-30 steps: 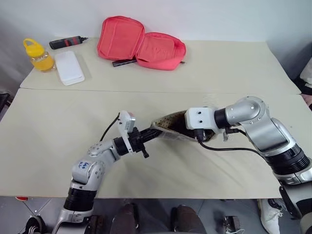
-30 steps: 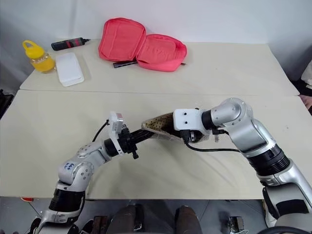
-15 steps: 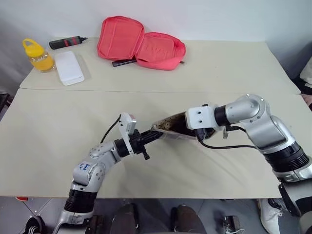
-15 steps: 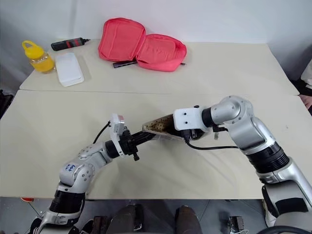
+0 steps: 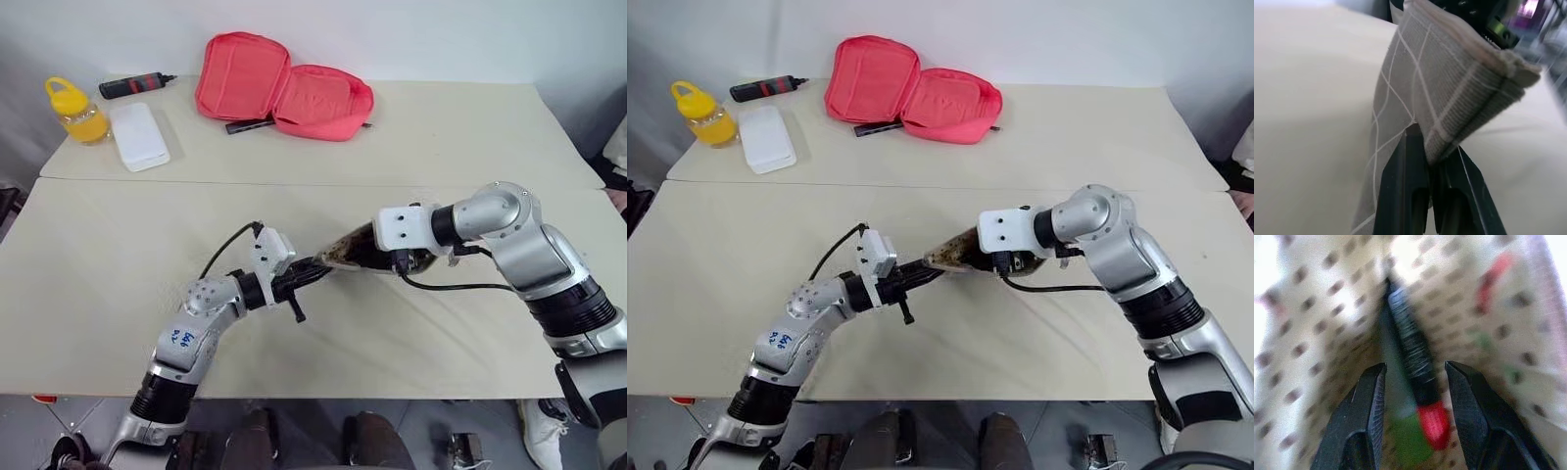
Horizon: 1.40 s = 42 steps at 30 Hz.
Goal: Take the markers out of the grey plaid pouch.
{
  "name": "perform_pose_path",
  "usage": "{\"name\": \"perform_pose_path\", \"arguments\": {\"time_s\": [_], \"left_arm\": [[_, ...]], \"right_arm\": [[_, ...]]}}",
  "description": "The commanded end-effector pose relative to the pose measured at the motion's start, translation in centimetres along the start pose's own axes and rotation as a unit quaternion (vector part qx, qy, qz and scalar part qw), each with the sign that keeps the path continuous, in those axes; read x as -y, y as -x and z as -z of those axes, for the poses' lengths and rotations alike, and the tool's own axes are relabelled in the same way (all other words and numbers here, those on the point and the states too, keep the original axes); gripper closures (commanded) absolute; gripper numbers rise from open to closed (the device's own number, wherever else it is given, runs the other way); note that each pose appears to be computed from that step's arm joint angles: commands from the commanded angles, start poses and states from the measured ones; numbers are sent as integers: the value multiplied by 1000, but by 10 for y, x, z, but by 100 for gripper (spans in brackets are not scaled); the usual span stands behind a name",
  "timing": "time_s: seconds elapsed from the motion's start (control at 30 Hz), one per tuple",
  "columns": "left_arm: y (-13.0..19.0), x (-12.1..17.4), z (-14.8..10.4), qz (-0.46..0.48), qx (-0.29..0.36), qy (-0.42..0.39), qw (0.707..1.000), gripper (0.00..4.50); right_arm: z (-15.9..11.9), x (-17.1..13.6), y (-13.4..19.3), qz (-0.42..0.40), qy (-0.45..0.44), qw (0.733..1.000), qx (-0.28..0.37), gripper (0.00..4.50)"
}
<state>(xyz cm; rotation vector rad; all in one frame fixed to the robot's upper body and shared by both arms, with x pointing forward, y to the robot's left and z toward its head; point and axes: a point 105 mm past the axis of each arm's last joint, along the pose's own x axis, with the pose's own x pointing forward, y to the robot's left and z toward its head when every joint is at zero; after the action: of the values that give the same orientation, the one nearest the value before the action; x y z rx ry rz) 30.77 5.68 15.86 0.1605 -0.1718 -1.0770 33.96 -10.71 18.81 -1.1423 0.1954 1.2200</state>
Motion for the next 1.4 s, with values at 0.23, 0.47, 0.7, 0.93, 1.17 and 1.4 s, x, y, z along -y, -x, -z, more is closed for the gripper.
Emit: {"name": "perform_pose_path", "arguments": {"time_s": [0.23, 0.47, 0.7, 0.93, 1.17, 1.4], "left_arm": [[1, -7, -6, -12, 10, -87, 996, 450], [4, -14, -8, -40, 35, -45, 998, 450], [5, -15, -16, -26, 56, 78, 995, 450], [10, -7, -14, 15, 38, 173, 984, 450], [11, -11, -17, 23, 47, 232, 971, 450], [16, 1, -16, 66, 34, 298, 952, 450]], "right_arm": [[-12, 3, 26, 1, -70, 997, 33, 249], [-12, -3, 30, 2, -52, 998, 31, 249], [6, 4, 27, 25, 14, 999, -19, 249], [4, 7, 19, 23, 28, 999, -22, 249], [7, 11, 0, 39, 43, 998, -34, 249], [-8, 9, 2, 36, 32, 999, -9, 249]]}}
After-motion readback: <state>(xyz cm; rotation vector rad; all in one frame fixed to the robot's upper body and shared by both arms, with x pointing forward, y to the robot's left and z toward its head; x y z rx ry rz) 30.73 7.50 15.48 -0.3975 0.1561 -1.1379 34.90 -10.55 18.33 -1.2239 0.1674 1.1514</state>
